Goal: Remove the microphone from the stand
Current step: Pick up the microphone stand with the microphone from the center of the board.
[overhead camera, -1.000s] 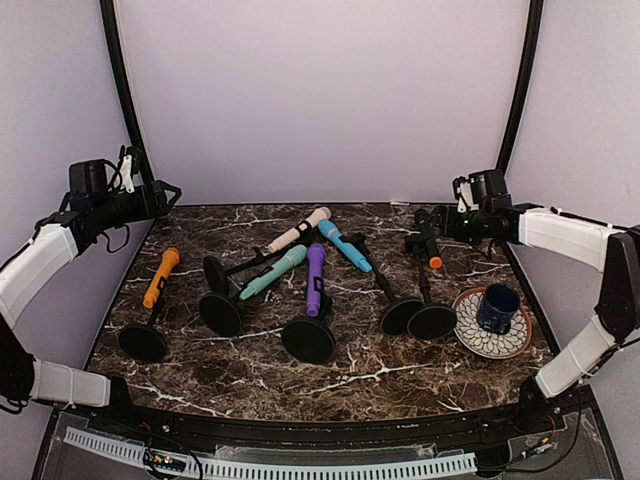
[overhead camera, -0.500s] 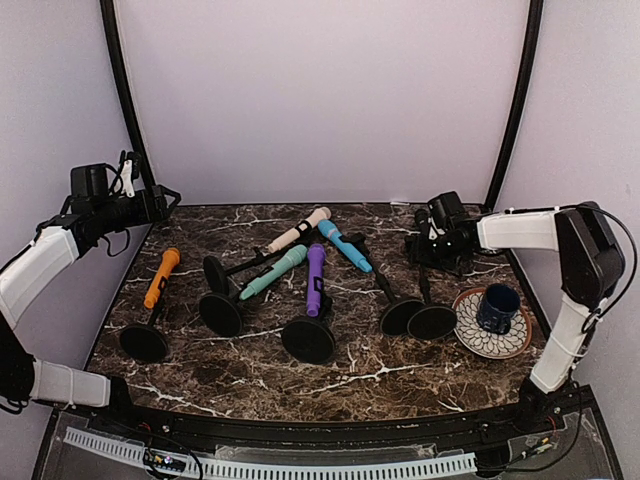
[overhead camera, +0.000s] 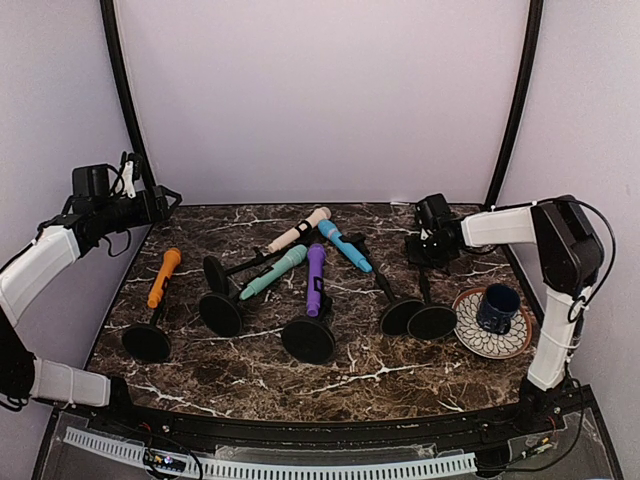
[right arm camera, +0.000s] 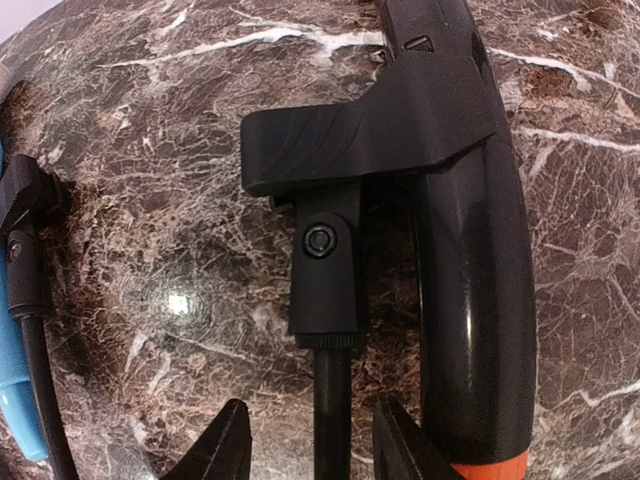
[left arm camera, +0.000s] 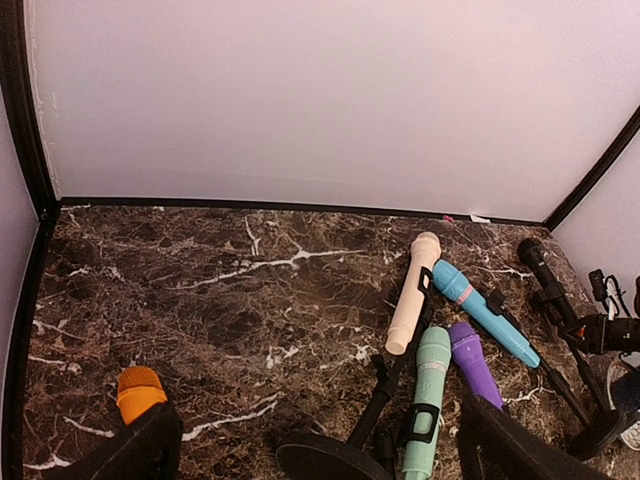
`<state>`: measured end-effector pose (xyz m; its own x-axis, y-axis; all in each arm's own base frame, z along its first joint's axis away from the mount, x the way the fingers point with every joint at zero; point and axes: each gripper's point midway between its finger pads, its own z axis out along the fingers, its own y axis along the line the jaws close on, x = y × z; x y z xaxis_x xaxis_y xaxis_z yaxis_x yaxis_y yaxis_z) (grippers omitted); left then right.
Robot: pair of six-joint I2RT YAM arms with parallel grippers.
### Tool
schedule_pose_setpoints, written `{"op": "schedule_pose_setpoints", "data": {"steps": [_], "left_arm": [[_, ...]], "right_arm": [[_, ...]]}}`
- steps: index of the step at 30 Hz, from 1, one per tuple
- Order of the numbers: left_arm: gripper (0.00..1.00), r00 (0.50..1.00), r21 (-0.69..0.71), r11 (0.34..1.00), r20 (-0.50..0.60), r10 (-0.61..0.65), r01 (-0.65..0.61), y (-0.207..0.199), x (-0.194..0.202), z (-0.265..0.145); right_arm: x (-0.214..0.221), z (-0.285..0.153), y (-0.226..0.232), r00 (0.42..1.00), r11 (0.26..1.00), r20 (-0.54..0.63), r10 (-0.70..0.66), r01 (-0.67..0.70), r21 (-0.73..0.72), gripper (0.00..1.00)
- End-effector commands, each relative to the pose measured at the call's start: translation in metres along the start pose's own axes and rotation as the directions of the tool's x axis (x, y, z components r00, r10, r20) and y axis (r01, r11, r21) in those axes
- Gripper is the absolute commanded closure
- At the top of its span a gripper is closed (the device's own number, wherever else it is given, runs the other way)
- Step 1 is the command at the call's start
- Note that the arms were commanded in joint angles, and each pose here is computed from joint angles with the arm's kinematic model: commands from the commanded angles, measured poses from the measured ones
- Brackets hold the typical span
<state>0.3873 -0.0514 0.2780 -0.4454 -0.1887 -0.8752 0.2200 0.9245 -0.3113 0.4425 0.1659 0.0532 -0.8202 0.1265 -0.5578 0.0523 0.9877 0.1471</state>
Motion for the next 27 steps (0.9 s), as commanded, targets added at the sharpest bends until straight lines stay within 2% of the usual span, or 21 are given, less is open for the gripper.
{"op": "schedule_pose_setpoints", "data": {"steps": [1,9,19,27], "left_arm": [[0.02,1.0,0.011,1.0,-0.011,-0.01,0.01,-0.001,0.006,0.002],[0.02,1.0,0.005,1.0,-0.018,-0.01,0.01,0.001,0.008,0.004],[0.02,0.999,0.01,1.0,-0.029,-0.02,0.021,0.001,0.012,0.007],[0.02,1.0,0.119,0.993,0.005,-0.007,0.006,-0.019,0.008,0.003]], "right_arm": [[-0.015,0.006,0.004,0.999,0.999,0.047,-0.025,0.024,0.031,0.59],[-0.018,0.018,0.003,0.998,0.997,0.046,-0.046,0.044,0.058,0.7],[-0.037,0.004,0.001,0.989,0.996,0.139,-0.056,0.047,0.071,0.99],[-0.067,-0.053,0.002,0.954,0.999,0.296,-0.039,0.032,0.031,1.0]]}}
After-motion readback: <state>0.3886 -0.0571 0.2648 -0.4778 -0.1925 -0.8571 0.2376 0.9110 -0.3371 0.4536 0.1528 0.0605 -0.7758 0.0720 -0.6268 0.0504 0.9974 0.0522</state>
